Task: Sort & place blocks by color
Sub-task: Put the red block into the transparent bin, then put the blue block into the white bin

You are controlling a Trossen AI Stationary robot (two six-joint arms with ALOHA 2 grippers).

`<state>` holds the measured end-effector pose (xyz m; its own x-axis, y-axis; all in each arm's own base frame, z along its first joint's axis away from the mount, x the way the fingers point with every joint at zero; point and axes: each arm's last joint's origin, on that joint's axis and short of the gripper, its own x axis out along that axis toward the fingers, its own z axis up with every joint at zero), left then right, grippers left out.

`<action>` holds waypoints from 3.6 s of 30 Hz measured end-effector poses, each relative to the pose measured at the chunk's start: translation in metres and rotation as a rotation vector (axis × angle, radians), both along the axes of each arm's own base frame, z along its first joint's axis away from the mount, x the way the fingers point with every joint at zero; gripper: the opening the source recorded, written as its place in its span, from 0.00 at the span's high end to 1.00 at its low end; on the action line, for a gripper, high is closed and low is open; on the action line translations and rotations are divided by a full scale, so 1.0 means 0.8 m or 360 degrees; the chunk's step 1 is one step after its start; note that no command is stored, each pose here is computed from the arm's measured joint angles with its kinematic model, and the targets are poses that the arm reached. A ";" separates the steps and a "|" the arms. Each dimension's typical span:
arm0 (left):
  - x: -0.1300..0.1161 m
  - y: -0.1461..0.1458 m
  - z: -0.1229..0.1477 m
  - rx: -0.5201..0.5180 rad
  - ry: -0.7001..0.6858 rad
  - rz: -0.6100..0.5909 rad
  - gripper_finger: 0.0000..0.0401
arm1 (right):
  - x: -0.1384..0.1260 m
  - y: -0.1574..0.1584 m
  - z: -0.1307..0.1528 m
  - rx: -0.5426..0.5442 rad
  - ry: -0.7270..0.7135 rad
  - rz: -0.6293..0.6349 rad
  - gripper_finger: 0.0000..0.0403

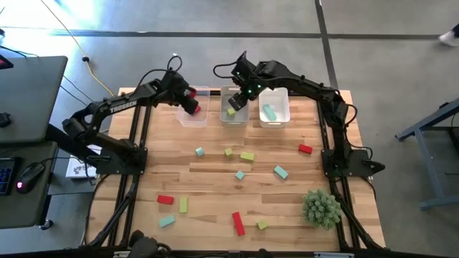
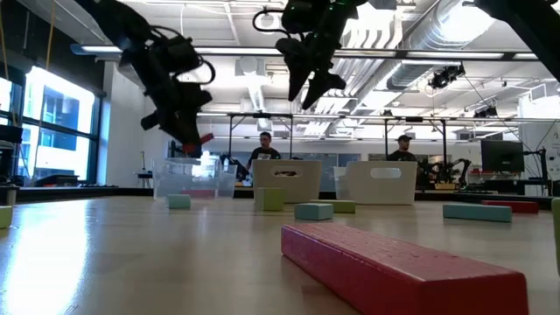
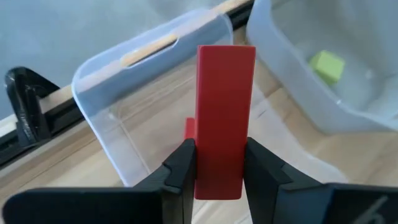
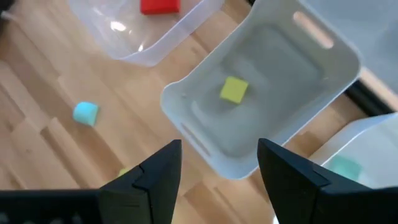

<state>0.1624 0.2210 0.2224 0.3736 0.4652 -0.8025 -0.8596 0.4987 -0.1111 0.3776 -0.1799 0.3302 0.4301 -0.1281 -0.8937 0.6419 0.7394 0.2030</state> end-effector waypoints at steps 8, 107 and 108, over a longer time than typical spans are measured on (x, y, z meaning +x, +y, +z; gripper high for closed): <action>0.002 0.022 -0.038 -0.0102 0.0090 -0.0083 0.79 | 0.012 0.033 -0.001 0.0127 -0.0008 -0.0045 0.51; 0.038 0.019 0.013 -0.0027 -0.0175 -0.0430 0.62 | -0.147 0.252 -0.228 0.0416 0.0751 0.0065 0.40; 0.038 0.019 0.013 -0.0030 -0.0177 -0.0426 0.62 | -0.147 0.252 -0.231 0.0419 0.0737 0.0068 0.40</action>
<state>0.1930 0.2358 0.2329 0.5671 0.3239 -0.7573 -0.6799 0.7030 -0.2084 0.2597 0.0220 0.1454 -0.0172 0.1347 -0.9907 0.6788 0.7291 0.0874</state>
